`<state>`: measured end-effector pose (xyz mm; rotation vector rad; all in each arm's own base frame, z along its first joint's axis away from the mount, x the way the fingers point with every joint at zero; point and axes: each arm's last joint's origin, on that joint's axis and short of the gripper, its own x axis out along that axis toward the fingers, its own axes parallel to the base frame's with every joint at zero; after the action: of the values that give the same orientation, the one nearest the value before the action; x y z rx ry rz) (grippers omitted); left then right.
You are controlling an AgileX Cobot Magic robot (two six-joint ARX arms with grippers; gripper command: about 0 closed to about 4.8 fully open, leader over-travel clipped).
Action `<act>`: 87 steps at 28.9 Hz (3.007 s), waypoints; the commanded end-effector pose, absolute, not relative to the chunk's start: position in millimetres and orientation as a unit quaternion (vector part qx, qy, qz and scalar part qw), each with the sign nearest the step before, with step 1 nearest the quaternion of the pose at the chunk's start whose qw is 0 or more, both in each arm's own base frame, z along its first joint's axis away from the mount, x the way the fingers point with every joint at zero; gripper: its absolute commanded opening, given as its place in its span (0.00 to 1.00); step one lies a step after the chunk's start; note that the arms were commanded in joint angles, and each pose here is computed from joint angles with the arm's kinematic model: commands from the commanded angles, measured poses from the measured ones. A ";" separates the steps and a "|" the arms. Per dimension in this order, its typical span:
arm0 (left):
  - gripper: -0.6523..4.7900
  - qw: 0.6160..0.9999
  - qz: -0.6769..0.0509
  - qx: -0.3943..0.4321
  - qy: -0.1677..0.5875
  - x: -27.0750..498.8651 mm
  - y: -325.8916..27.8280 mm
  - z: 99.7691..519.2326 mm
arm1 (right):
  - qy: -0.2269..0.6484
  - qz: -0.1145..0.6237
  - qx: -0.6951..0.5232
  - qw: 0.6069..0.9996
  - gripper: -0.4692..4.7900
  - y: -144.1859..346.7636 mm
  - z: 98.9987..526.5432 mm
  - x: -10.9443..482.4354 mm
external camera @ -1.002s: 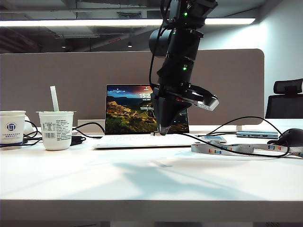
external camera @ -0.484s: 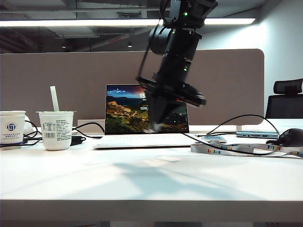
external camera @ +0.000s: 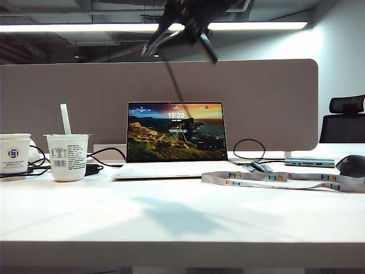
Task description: Pick up the black phone, pick up the charger plug, insert the charger plug into the phone's charging port, and finally place the connected phone back on the desk.
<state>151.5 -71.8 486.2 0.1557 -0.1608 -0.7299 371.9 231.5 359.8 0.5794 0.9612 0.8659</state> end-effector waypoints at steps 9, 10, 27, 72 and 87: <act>0.11 0.917 -0.382 0.066 -0.097 147.2 -71.7 492.0 | 0.117 0.514 0.134 0.839 0.08 178.9 488.9 305.1; 0.11 0.912 -0.394 0.066 -0.094 148.0 -72.8 490.9 | 0.092 0.519 0.132 0.840 0.08 176.0 497.4 299.5; 0.11 0.789 -0.611 0.060 0.013 206.9 -108.1 446.4 | 0.027 0.632 0.095 0.769 0.08 161.5 521.3 278.8; 0.11 0.769 -0.634 0.076 -0.034 230.6 -118.8 442.2 | 0.005 0.735 0.058 0.675 0.08 147.9 529.1 274.7; 0.11 0.770 -0.634 0.065 -0.041 230.7 -118.9 445.8 | 0.006 0.741 0.055 0.669 0.08 147.9 529.0 274.2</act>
<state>233.3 -119.6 438.9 0.1290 -0.0382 -1.3652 278.1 148.7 524.8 0.1400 0.0417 1.6625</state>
